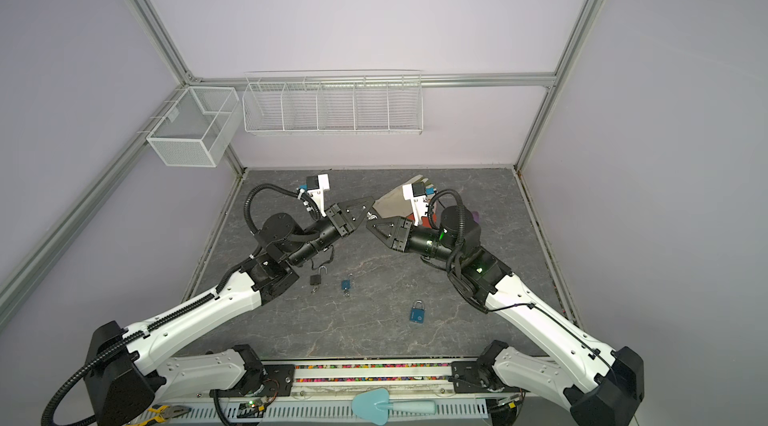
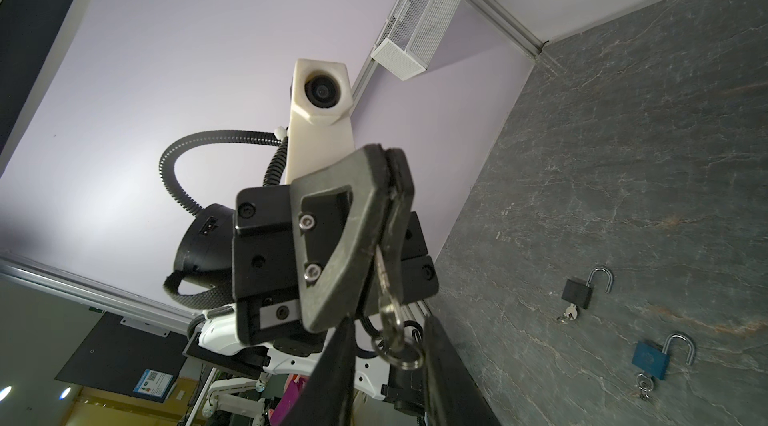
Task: Unlock with the key
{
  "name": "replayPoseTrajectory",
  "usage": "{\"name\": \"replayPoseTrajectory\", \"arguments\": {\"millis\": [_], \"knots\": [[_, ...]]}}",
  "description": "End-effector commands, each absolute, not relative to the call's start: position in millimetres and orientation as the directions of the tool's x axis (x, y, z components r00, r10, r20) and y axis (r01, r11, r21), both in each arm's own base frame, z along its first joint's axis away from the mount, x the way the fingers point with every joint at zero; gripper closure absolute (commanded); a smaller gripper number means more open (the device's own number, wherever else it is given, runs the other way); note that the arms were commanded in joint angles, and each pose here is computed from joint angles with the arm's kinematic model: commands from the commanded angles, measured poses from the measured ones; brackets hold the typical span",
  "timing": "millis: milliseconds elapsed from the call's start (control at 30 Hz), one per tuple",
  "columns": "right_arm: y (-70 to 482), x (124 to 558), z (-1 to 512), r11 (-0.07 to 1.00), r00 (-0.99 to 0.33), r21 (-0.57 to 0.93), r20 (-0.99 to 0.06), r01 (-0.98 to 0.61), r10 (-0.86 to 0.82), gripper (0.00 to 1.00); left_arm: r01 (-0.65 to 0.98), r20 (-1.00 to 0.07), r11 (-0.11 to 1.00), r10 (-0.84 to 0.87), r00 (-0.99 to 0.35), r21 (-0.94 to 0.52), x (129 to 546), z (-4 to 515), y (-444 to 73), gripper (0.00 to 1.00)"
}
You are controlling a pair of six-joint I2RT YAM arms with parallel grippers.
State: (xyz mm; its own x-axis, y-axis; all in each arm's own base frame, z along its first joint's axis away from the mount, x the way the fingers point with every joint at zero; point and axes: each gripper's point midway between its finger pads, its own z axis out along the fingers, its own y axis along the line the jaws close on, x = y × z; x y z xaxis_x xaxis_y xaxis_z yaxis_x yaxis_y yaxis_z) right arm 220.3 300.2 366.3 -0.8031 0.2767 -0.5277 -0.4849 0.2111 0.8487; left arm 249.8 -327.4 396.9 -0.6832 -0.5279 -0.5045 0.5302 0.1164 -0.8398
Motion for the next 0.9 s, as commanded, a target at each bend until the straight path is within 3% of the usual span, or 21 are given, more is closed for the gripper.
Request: {"name": "replayPoseTrajectory", "arguments": {"millis": [0, 500, 867], "knots": [[302.1, 223.7, 371.0, 0.185, -0.8, 0.849, -0.529, -0.495, 0.285, 0.71, 0.578, -0.526, 0.094, -0.552, -0.647, -0.81, 244.1, 419.1, -321.4, 1.0], [304.2, 227.9, 376.1, 0.166, -0.788, 0.843, -0.538, -0.512, 0.299, 0.74, 0.577, -0.526, 0.094, -0.548, -0.651, -0.812, 241.8, 417.1, -319.7, 1.0], [305.0, 226.0, 375.0, 0.161, -0.79, 0.841, -0.54, -0.516, 0.288, 0.84, 0.569, -0.526, 0.116, -0.561, -0.639, -0.814, 245.1, 413.6, -316.3, 1.0]]}}
